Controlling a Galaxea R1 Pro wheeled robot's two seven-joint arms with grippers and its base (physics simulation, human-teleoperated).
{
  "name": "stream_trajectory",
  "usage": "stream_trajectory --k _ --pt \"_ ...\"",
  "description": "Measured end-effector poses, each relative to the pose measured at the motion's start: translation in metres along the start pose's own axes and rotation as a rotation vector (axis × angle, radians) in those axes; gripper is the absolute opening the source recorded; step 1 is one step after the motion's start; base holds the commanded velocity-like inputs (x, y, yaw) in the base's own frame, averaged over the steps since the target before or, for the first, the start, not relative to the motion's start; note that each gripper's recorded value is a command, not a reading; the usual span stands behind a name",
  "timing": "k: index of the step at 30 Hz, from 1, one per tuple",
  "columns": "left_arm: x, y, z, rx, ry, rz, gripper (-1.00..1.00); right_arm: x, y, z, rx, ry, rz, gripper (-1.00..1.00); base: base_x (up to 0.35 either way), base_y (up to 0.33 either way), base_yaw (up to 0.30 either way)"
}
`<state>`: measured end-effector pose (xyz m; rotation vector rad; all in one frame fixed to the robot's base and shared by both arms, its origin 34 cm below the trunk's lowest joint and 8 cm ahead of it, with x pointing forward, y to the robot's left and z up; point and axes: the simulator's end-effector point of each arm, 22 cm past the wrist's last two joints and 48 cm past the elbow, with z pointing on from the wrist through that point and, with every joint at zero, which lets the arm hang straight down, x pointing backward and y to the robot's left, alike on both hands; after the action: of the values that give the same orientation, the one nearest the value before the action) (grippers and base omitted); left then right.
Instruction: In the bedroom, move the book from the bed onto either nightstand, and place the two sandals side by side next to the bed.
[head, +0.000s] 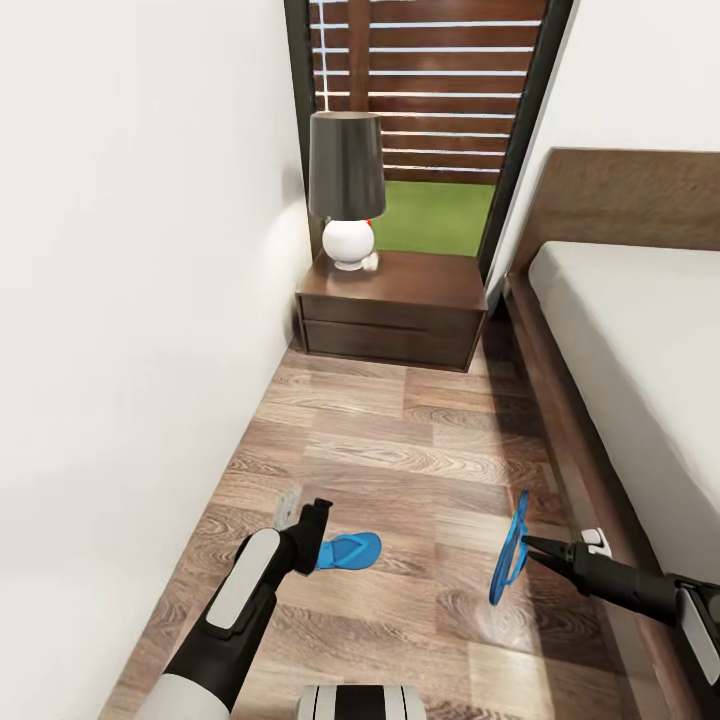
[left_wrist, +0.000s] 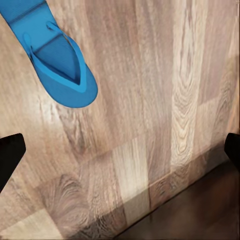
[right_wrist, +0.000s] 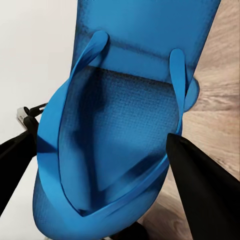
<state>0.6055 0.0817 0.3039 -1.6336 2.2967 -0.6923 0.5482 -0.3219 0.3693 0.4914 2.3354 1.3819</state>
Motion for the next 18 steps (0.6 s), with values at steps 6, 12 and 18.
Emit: stream_trajectory --k 6,12,18 --pt "-0.005 -0.009 -0.001 0.035 -0.025 -0.022 1.00 -0.006 0.009 0.000 -0.007 -0.007 -0.031 -1.00 0.000 0.000 0.000" --pt "-0.010 -0.010 -0.002 0.039 -0.049 -0.043 1.00 -0.012 0.017 -0.001 -0.013 -0.013 -0.064 -1.00 0.000 0.000 0.000" --pt "-0.014 -0.010 -0.002 0.039 -0.067 -0.054 1.00 -0.014 0.020 -0.001 -0.016 -0.016 -0.069 -1.00 0.000 0.000 0.000"
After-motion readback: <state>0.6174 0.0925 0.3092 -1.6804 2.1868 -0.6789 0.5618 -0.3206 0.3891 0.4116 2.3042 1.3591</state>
